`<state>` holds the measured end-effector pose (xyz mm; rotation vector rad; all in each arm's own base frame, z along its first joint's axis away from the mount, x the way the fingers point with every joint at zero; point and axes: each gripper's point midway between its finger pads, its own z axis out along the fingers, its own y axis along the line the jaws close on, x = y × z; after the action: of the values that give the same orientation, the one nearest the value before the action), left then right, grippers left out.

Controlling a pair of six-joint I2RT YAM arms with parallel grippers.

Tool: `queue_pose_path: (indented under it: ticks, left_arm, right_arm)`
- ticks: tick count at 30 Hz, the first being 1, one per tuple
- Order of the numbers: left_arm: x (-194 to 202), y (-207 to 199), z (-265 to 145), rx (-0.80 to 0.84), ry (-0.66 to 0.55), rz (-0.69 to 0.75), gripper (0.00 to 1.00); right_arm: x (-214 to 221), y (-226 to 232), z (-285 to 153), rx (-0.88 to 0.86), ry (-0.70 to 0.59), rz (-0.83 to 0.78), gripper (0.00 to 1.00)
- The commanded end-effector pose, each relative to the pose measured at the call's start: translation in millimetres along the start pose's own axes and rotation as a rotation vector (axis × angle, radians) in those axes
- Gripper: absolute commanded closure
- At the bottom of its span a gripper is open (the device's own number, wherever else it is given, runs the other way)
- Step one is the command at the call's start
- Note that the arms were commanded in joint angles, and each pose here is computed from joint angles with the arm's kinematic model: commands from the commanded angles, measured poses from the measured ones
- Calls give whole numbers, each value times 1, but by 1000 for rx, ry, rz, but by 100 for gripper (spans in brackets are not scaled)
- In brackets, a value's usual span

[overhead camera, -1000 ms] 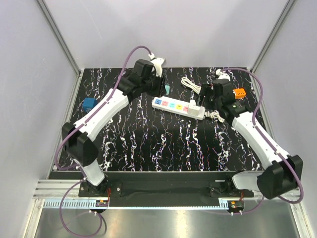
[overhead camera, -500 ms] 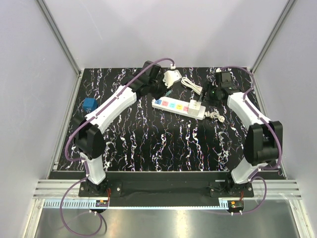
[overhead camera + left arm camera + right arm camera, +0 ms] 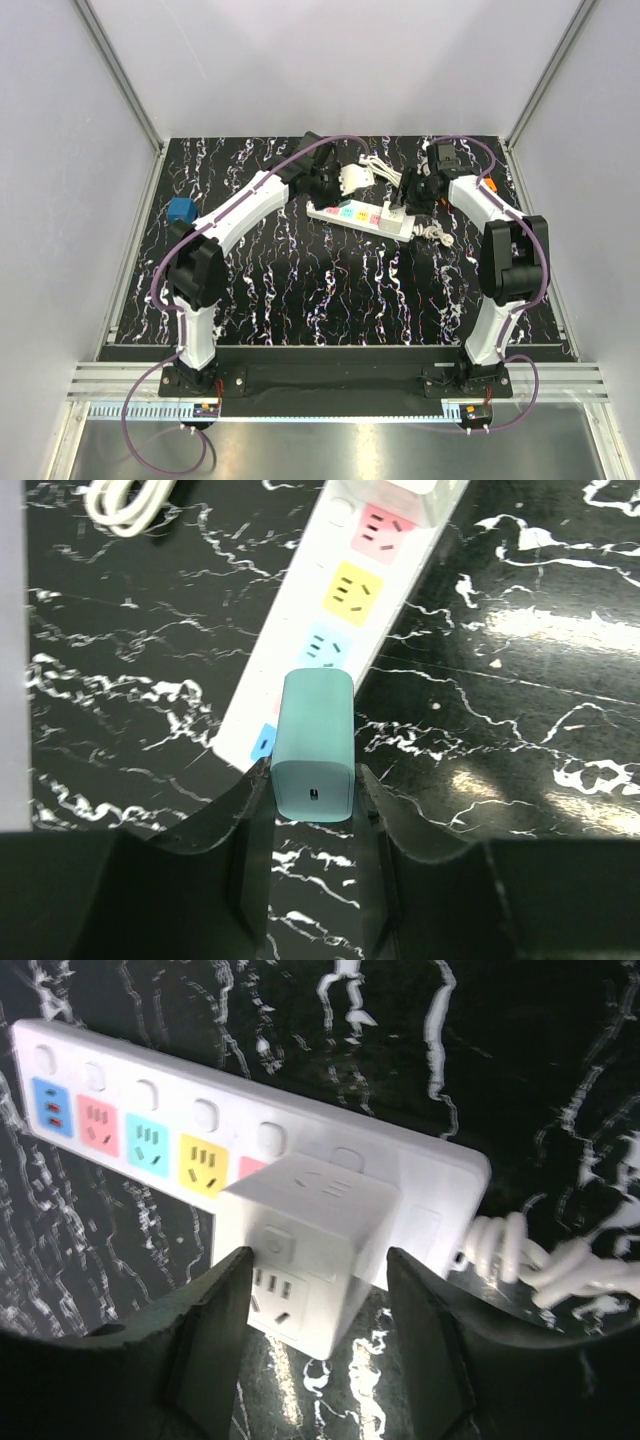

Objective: Insert the plug

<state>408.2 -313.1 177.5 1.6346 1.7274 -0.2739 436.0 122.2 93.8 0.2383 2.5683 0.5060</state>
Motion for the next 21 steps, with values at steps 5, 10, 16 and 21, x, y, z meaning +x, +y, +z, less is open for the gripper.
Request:
queue_pose_path:
  ticks: [5,10,16,21]
  left_arm:
    - [-27,-4,-6,54,-89,27,100]
    - [-20,-11,-9,64,-75,26,100]
    - [-17,-9,-25,30,-56,35,100]
    - [-3,-9,-27,35,-22,23,100]
  right_arm:
    - [10,21,9,-165,88,-96,44]
    - [21,32,14,-254,132,-175,48]
    - [36,59,19,-368,178,-302,51]
    - [46,64,26,-374,204,-339,52]
